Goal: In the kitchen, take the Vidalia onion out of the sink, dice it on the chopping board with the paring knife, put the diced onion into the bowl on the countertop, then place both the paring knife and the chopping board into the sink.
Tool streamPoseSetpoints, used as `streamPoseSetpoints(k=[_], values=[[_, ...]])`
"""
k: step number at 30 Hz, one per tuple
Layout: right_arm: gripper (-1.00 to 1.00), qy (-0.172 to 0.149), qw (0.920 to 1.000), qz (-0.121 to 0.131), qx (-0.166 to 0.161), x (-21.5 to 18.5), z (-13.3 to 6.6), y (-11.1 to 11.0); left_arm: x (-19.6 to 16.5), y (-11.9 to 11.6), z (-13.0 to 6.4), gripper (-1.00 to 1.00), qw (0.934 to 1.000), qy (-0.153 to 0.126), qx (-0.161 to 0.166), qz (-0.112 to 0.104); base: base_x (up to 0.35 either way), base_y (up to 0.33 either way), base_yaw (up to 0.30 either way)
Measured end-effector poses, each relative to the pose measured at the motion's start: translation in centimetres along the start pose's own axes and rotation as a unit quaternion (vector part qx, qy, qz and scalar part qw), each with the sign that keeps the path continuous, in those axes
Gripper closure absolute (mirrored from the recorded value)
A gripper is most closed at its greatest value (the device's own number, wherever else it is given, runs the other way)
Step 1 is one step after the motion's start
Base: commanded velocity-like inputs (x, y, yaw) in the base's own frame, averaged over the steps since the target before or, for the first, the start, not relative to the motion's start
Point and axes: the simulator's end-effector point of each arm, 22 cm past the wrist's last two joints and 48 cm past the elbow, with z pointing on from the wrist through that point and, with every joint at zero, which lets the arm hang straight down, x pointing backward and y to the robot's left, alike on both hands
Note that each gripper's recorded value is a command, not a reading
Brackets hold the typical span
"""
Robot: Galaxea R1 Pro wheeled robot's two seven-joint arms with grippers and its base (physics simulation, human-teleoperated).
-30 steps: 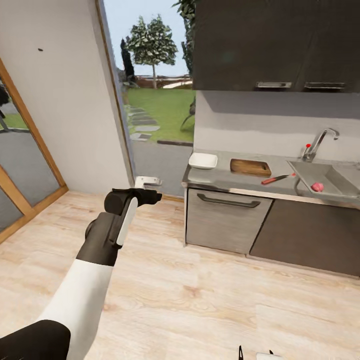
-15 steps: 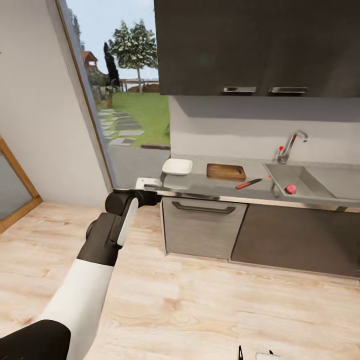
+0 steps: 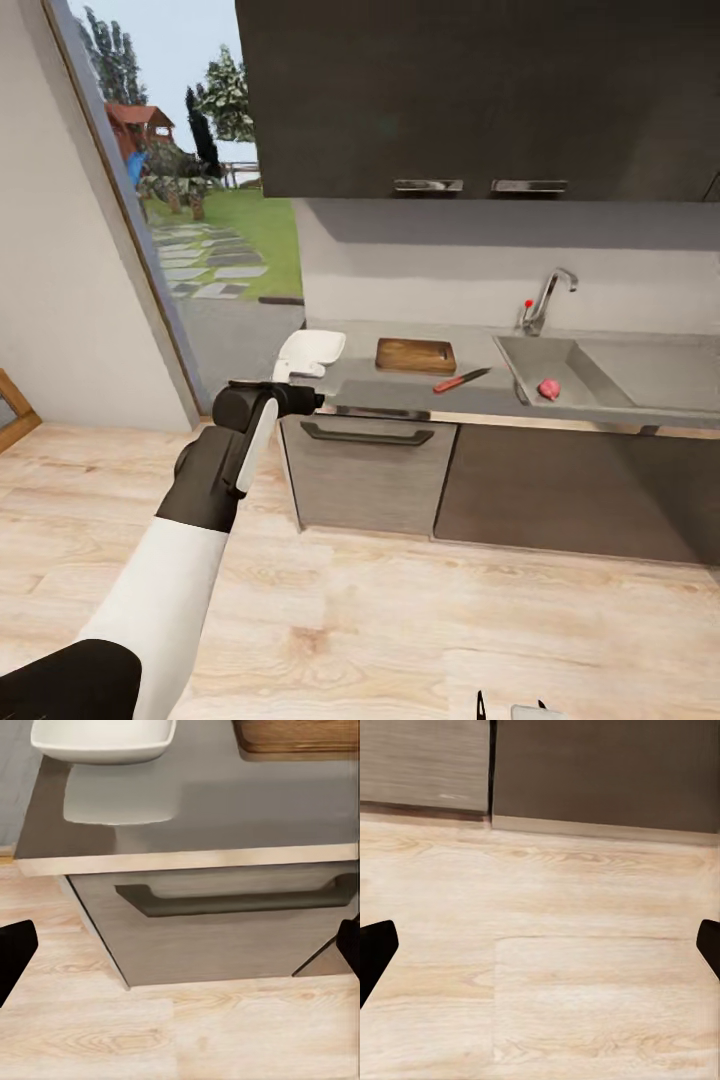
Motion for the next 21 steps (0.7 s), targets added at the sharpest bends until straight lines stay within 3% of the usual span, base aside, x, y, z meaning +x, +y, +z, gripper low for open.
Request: streamPoseSetpoints(k=[21], values=[[-1.00, 0.013, 0.9999, -0.002, -0.002, 1.1, -0.2, 0.2, 1.4, 0.1, 1.3, -1.00, 0.9999, 0.014, 0.000, -0.001, 0.212, -0.266, 0.000]])
